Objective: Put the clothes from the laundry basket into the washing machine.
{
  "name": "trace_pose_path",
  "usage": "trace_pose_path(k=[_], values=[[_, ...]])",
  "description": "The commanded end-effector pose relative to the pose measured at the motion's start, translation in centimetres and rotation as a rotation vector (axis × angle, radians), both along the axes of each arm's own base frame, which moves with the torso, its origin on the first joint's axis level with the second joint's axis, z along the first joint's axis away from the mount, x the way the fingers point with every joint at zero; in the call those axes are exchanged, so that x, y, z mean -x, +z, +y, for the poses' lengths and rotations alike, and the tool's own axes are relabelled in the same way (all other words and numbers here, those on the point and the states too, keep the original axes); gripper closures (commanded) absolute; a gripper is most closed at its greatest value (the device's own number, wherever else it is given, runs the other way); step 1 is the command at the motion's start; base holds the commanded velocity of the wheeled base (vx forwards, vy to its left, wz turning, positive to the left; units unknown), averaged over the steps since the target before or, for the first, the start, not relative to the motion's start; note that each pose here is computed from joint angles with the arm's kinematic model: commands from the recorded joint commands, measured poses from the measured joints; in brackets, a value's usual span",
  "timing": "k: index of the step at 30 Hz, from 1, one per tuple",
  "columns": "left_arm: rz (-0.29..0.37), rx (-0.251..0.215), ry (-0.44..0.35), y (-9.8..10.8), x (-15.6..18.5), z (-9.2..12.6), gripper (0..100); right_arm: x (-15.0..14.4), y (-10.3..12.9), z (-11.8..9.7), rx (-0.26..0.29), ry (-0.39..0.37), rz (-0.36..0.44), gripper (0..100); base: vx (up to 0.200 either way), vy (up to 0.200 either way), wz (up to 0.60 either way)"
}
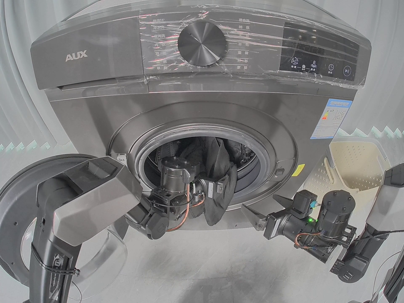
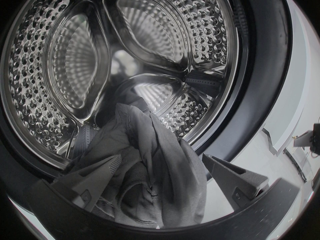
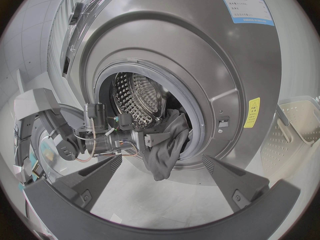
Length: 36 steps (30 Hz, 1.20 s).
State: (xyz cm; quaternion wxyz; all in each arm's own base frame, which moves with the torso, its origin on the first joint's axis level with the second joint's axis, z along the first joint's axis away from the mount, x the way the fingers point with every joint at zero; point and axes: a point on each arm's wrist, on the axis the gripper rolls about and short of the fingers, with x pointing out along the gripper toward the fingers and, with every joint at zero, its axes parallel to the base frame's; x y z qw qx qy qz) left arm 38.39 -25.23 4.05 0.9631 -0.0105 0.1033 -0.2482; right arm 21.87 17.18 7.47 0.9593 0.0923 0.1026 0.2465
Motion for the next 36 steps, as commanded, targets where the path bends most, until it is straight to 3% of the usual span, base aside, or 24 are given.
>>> trace_pose_path(k=[1, 5, 6, 11, 14, 22, 26, 29, 30, 36], values=[[0.027, -0.029, 0.026, -3.0, -1.4, 0.4, 0, 0.1, 0.0, 0.2, -0.001, 0.005, 0.0, 0, 0.0, 0.0, 0.0], [0.021, -0.034, 0.022, -3.8, -1.7, 0.1, 0, 0.0, 0.0, 0.1, -0.005, 0.004, 0.003, 0, 0.0, 0.0, 0.0], [0.021, -0.034, 0.022, -3.8, -1.7, 0.1, 100, 0.0, 0.0, 0.1, -0.005, 0.004, 0.003, 0, 0.0, 0.0, 0.0], [0.005, -0.038, 0.024, -4.4, -2.3, -0.1, 100, 0.0, 0.0, 0.2, -0.008, 0.006, 0.002, 0, 0.0, 0.0, 0.0], [-0.025, -0.013, 0.025, -3.8, -2.8, -0.3, 100, 0.0, 0.0, 0.2, -0.009, 0.004, 0.003, 0, 0.0, 0.0, 0.0], [-0.253, 0.113, 0.153, 0.6, -7.2, 0.4, 100, 0.2, 0.0, 0.5, -0.027, 0.015, 0.012, 0, 0.0, 0.0, 0.0], [-0.302, 0.14, 0.197, 1.5, -8.4, 0.8, 100, 0.2, 0.0, 0.5, -0.027, 0.015, 0.012, 0, 0.0, 0.0, 0.0], [-0.304, 0.14, 0.2, 1.4, -8.4, 0.8, 100, 0.2, 0.0, 0.5, -0.027, 0.015, 0.012, 0, 0.0, 0.0, 0.0], [-0.304, 0.14, 0.2, 1.3, -8.3, 0.8, 0, 0.2, 0.0, 0.5, -0.027, 0.015, 0.012, 0, 0.0, 0.0, 0.0], [-0.254, 0.121, 0.16, 0.7, -6.6, 0.3, 0, 0.3, 0.0, 0.4, -0.027, 0.015, 0.012, 0, 0.0, 0.0, 0.0]])
